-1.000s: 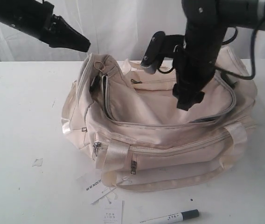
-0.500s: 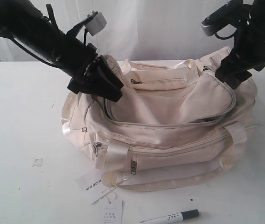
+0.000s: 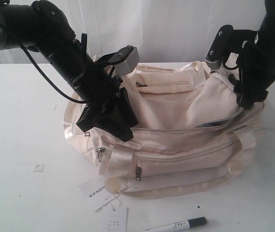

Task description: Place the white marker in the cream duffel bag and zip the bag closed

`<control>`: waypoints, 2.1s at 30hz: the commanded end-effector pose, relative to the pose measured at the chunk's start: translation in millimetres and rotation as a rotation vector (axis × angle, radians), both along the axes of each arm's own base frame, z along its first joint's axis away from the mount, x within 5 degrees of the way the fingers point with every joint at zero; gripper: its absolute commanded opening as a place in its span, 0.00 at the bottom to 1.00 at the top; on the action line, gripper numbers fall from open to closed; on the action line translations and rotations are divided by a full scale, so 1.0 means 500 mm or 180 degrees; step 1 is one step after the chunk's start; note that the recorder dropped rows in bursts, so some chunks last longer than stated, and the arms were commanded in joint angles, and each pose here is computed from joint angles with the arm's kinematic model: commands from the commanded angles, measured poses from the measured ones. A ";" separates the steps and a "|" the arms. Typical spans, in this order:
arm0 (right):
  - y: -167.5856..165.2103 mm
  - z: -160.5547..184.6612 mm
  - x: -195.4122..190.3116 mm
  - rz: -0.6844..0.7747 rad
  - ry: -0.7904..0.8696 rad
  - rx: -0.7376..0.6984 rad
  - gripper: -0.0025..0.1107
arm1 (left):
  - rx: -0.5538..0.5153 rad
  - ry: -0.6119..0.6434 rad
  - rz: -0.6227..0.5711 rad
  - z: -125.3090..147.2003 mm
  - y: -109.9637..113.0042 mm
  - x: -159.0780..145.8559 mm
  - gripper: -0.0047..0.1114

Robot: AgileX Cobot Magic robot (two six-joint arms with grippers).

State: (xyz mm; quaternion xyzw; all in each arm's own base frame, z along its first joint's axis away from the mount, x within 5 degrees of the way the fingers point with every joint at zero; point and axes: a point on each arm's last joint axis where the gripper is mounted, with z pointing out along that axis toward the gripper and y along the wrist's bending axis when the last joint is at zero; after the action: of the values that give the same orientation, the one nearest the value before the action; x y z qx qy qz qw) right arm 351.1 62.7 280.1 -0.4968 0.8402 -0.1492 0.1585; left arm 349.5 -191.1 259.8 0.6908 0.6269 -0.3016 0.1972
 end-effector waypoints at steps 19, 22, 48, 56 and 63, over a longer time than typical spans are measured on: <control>0.047 -0.008 -0.003 0.0144 0.0011 0.0930 0.57 | -0.0027 -0.0027 0.0112 -0.030 -0.009 0.016 0.46; 0.047 -0.009 -0.006 0.0143 0.0051 0.0922 0.53 | 0.0060 0.0118 -0.0067 -0.032 -0.004 0.003 0.32; 0.039 -0.065 -0.018 0.0813 0.0510 0.0412 0.46 | 0.0158 0.0154 -0.0217 -0.013 0.006 -0.014 0.04; 0.044 -0.071 -0.007 0.0818 0.0350 0.0476 0.20 | 0.0153 0.0156 -0.0215 -0.013 0.006 -0.014 0.04; 0.052 -0.046 0.040 0.0044 -0.0551 0.0999 0.02 | 0.0153 0.0156 -0.0215 -0.013 0.006 -0.014 0.04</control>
State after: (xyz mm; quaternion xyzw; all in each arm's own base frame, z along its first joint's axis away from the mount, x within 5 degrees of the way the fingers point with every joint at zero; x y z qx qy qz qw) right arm 359.8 87.9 250.3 -0.5306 0.8129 -0.0506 0.2349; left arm 352.1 -187.9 246.7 0.7034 0.6283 -0.2845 0.1719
